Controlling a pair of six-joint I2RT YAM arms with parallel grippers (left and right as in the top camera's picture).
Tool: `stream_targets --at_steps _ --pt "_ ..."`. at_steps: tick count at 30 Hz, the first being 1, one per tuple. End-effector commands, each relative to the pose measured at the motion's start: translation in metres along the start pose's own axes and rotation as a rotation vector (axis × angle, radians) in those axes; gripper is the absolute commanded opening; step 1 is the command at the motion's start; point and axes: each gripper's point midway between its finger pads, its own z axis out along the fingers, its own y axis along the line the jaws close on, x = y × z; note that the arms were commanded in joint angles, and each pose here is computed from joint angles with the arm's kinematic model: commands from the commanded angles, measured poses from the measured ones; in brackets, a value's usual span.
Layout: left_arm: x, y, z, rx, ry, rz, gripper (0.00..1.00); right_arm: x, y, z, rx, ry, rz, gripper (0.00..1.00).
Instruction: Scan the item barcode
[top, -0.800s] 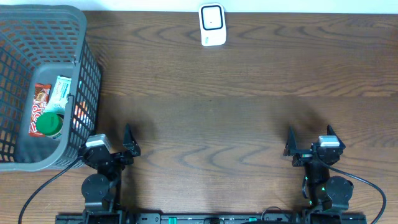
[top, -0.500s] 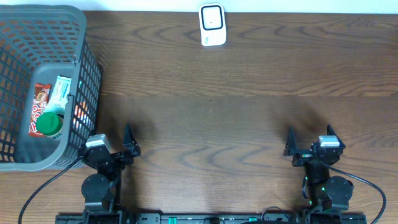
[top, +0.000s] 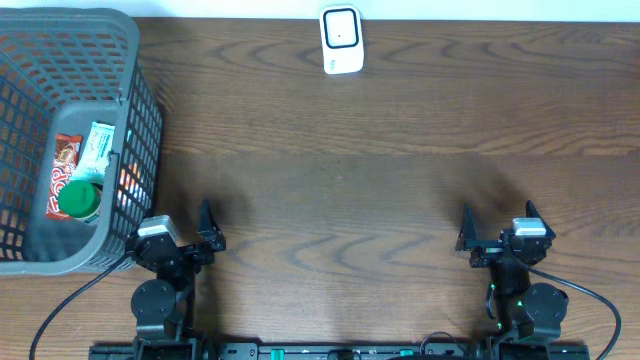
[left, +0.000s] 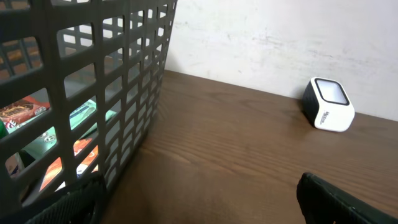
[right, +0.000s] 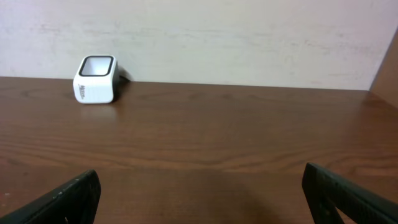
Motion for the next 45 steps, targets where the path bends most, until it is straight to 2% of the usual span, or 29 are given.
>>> stream_targets --at_steps 1,6,13,17,24,29,36,41,45 --pt "0.019 0.004 0.003 -0.012 0.046 0.014 0.98 0.001 -0.002 0.000 0.011 0.001 0.013 0.99" --pt "0.019 0.002 0.003 -0.003 0.048 0.013 0.98 0.001 -0.002 0.000 0.011 0.001 0.013 0.99" --pt "0.024 -0.062 -0.010 0.379 0.099 -0.033 0.98 0.001 -0.002 0.000 0.011 0.001 0.013 0.99" --pt "0.024 -0.063 -0.010 0.383 0.100 -0.034 0.98 0.001 -0.002 0.000 0.011 0.001 0.013 0.99" --pt "0.019 -0.092 -0.029 0.562 0.141 -0.032 0.98 0.001 -0.002 0.000 0.011 0.001 0.013 0.99" --pt "-0.002 -0.099 -0.042 0.568 0.218 -0.047 0.98 0.001 -0.002 0.000 0.011 0.001 0.013 0.99" --pt "-0.066 -0.111 -0.041 0.556 0.271 -0.056 0.98 0.001 -0.002 0.000 0.011 0.001 0.013 0.99" --pt "-0.094 -0.116 -0.037 0.509 0.453 -0.095 0.98 0.001 -0.002 0.000 0.011 0.001 0.013 0.99" --pt "-0.092 -0.116 -0.040 0.461 0.643 -0.138 0.98 0.001 -0.002 0.000 0.011 0.001 0.013 0.99"
